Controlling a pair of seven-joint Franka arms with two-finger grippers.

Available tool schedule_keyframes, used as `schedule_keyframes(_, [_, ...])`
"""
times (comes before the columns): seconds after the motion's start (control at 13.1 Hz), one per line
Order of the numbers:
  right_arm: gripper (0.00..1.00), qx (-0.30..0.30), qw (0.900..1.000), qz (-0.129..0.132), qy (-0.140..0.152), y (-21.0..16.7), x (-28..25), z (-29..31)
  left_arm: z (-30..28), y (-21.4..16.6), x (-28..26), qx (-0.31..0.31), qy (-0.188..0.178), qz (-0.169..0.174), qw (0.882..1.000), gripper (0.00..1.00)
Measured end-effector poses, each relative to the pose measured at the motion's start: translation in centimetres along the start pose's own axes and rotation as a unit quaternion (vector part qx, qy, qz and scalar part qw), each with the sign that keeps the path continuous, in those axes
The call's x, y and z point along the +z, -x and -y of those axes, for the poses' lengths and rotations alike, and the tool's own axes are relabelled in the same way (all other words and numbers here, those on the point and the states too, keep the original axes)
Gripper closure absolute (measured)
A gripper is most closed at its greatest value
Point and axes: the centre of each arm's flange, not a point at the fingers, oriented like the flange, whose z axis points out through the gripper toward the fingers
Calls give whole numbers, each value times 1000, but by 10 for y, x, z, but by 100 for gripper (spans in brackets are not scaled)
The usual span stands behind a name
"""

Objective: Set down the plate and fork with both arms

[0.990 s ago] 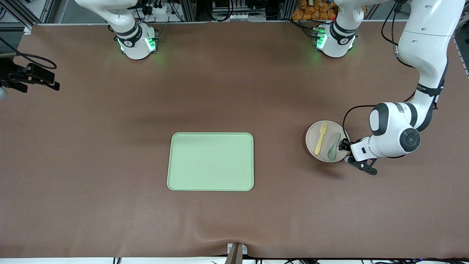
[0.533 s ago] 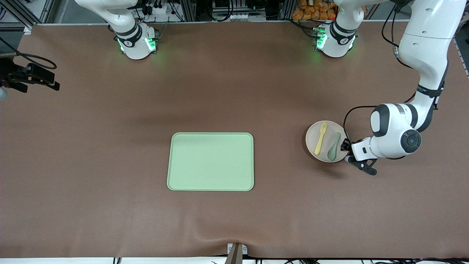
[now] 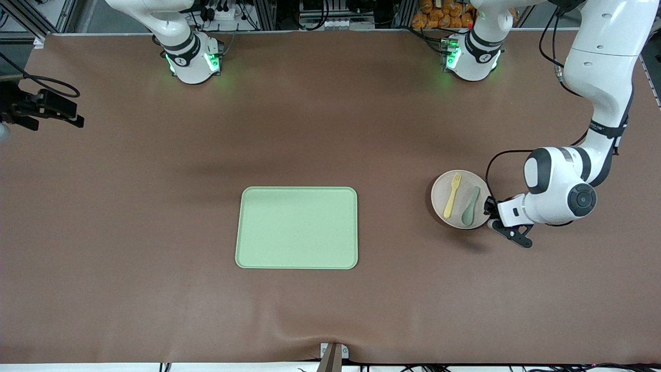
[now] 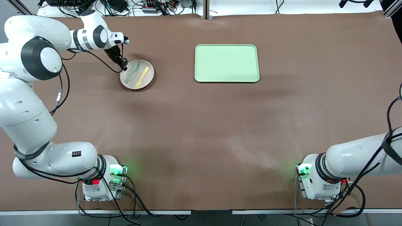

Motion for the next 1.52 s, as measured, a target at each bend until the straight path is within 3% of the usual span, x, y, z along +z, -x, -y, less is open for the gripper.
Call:
schedule_keyframes(0.23, [0, 0, 1000, 0, 0, 0, 0, 0, 1, -2, -1, 3, -1, -2, 1000, 79])
schedule_keyframes(0.38, [0, 0, 1000, 0, 0, 0, 0, 0, 0, -3, -2, 5, -1, -3, 1000, 88])
schedule_keyframes(0.91, [0, 1, 1000, 0, 0, 0, 0, -1, -2, -9, -9, 13, -3, -9, 1000, 96])
schedule_keyframes(1.52, [0, 1, 1000, 0, 0, 0, 0, -1, -40, -42, -31, 6, 52, -38, 998, 96])
